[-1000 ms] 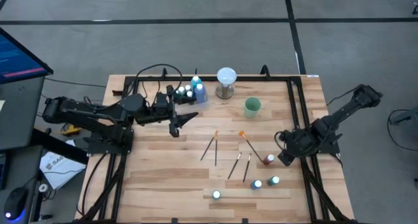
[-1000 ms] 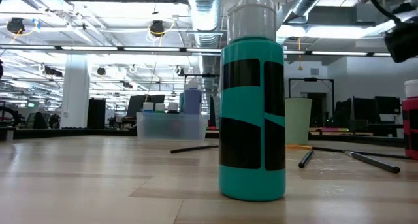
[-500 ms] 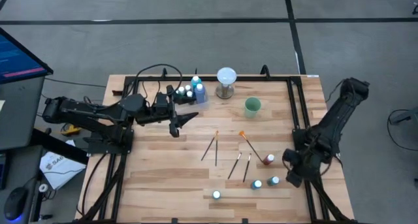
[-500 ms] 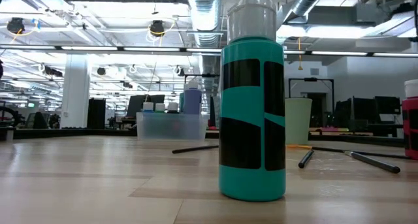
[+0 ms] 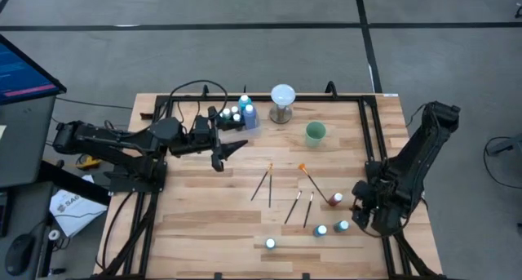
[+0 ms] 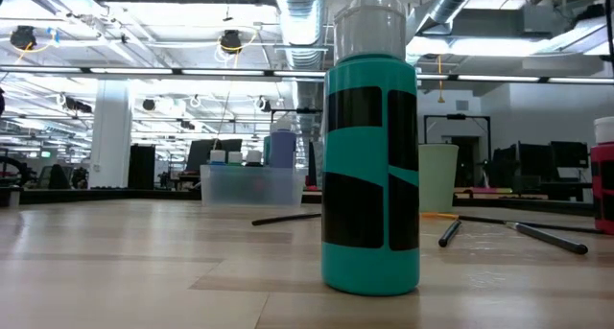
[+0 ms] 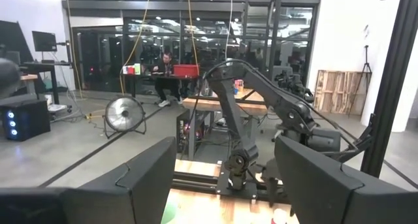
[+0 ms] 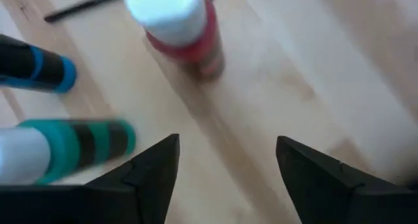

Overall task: Pick & Place Paint Supplies
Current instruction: Put the small red paint bottle into the transparent bin

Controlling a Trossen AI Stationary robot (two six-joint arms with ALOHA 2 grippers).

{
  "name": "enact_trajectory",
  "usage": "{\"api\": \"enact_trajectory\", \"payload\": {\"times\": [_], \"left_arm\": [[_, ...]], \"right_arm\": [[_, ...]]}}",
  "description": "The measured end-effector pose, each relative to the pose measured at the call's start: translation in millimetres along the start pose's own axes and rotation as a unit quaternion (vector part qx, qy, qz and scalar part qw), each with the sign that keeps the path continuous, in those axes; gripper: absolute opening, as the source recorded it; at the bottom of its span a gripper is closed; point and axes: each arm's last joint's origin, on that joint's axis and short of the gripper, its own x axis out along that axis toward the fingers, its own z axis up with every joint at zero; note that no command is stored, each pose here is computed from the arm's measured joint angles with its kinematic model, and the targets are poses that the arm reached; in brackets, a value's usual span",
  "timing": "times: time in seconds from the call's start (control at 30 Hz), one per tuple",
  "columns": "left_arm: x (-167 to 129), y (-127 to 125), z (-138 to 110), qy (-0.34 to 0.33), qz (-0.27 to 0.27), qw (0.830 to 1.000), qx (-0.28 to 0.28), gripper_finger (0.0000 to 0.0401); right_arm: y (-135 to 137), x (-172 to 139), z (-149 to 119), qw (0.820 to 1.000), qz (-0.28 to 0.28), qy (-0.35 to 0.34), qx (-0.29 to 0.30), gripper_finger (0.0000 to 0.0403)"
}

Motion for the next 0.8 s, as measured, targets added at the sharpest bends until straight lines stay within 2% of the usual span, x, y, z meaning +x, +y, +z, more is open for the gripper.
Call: {"api": "enact_trajectory", "payload": {"times": [0.23, 0.5, 0.8], "left_arm": [[0.0, 0.0, 0.0, 0.0, 0.0, 1.0, 0.0, 0.0257], [0.0, 0.0, -0.2, 0.001, 0.0, 1.0, 0.0, 0.0257], [0.0, 0.1, -0.5, 0.002, 0.0, 1.0, 0.0, 0.0257]], "right_arm": [[10.6, 10.9, -3.1, 0.994, -0.004, -0.06, -0.087, 0.025], [12.8, 17.1, -3.6, 0.989, -0.022, -0.104, -0.102, 0.025], [20.2, 19.4, 1.1, 0.985, -0.002, -0.114, -0.131, 0.0249]]}}
